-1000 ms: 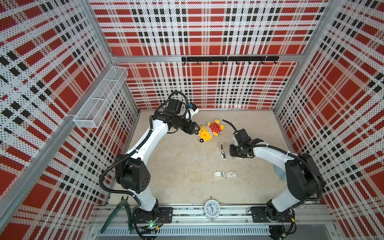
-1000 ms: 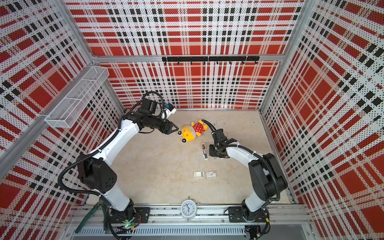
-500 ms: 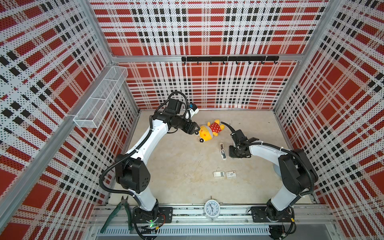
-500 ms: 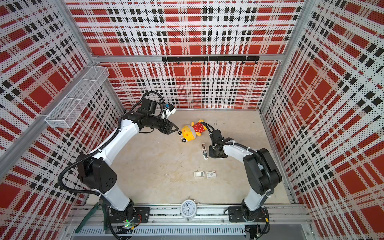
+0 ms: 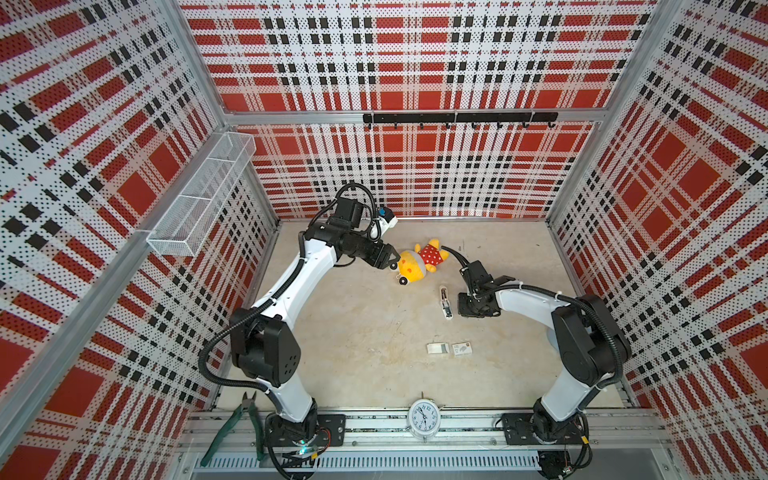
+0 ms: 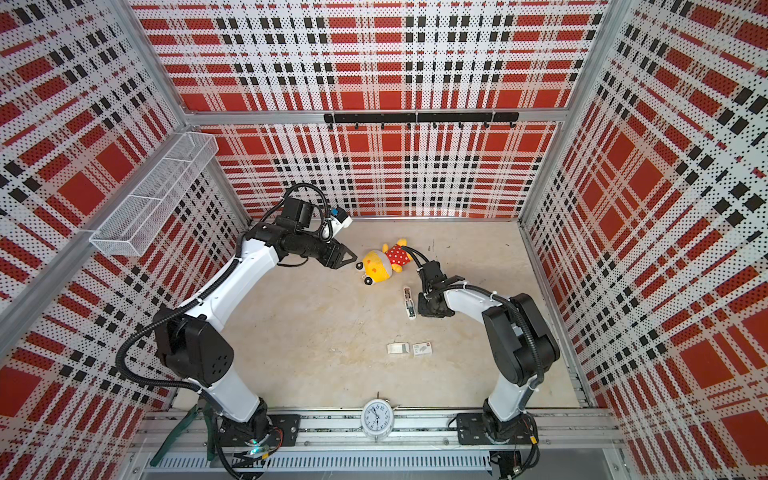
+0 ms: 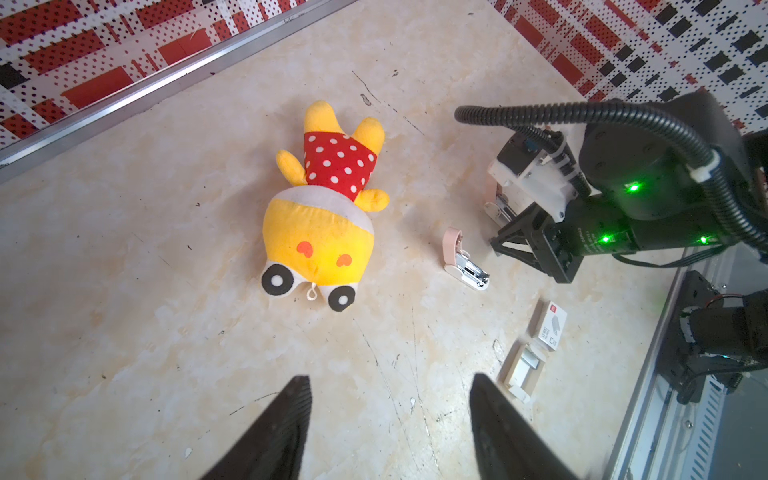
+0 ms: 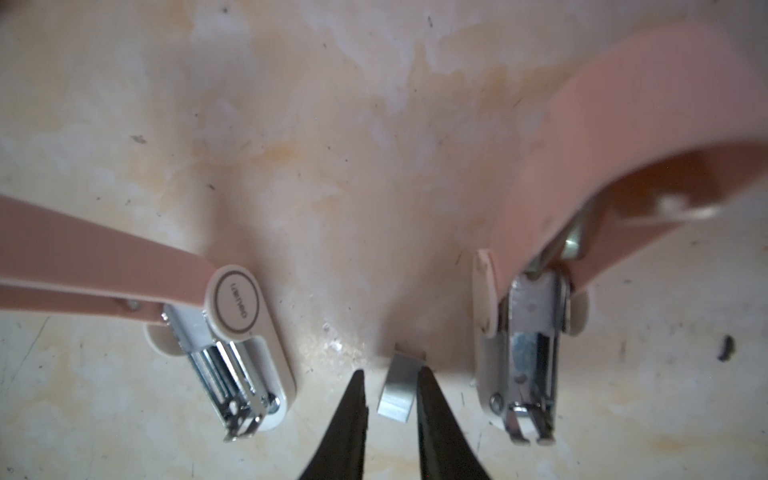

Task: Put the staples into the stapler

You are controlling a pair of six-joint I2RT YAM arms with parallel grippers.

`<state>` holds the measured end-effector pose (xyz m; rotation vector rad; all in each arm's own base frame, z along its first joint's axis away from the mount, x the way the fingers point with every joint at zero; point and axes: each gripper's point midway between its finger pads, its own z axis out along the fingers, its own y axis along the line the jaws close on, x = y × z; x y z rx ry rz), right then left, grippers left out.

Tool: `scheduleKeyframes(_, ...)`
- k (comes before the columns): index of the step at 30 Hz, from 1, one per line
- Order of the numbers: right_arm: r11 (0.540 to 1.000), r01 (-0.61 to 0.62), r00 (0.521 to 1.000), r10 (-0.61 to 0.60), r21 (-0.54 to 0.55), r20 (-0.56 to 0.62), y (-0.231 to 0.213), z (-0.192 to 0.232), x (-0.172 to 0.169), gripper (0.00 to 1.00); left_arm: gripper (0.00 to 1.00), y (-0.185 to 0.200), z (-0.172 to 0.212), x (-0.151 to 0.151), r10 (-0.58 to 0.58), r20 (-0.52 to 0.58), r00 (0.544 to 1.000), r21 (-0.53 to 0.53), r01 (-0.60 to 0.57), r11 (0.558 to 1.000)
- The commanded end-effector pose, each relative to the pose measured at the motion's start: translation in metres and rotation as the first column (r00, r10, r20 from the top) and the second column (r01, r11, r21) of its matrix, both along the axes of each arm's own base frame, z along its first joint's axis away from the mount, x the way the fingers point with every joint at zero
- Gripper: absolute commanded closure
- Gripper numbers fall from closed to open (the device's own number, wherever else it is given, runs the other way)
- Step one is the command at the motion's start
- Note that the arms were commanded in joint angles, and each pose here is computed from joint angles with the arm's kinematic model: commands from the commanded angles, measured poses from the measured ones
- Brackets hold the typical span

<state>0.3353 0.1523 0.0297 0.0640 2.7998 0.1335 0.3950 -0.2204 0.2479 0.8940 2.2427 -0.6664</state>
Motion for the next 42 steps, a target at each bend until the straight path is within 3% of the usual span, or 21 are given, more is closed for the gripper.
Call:
scheduleKeyframes(1, 1.000, 0.019, 1.000, -0.019, -0.019, 0.011, -0.001, -0.001, 0.008, 0.76, 0.36, 0.002, 0.004, 0.001, -0.007, 0.015, 1.000, -0.012, 0.007, 1.000)
scheduleKeyframes(11, 1.000, 0.017, 1.000, -0.017, -0.023, 0.008, 0.000, -0.008, 0.010, 0.76, 0.36, 0.002, 0.006, 0.000, -0.006, 0.019, 1.000, -0.011, 0.006, 1.000)
scheduleKeyframes(27, 1.000, 0.010, 1.000, -0.010, -0.029, 0.006, 0.001, -0.012, 0.013, 0.86, 0.36, 0.002, 0.003, 0.000, -0.007, 0.011, 1.000, -0.013, 0.007, 1.000)
scheduleKeyframes(30, 0.999, 0.010, 1.000, -0.010, -0.035, 0.004, 0.001, -0.012, 0.013, 0.81, 0.36, 0.001, 0.003, 0.000, -0.008, 0.012, 1.000, -0.012, 0.008, 1.000)
scheduleKeyframes(42, 0.999, 0.017, 1.000, -0.017, -0.027, 0.001, -0.002, -0.012, 0.005, 0.79, 0.36, 0.001, 0.003, -0.001, -0.008, 0.008, 1.000, -0.014, 0.008, 1.000)
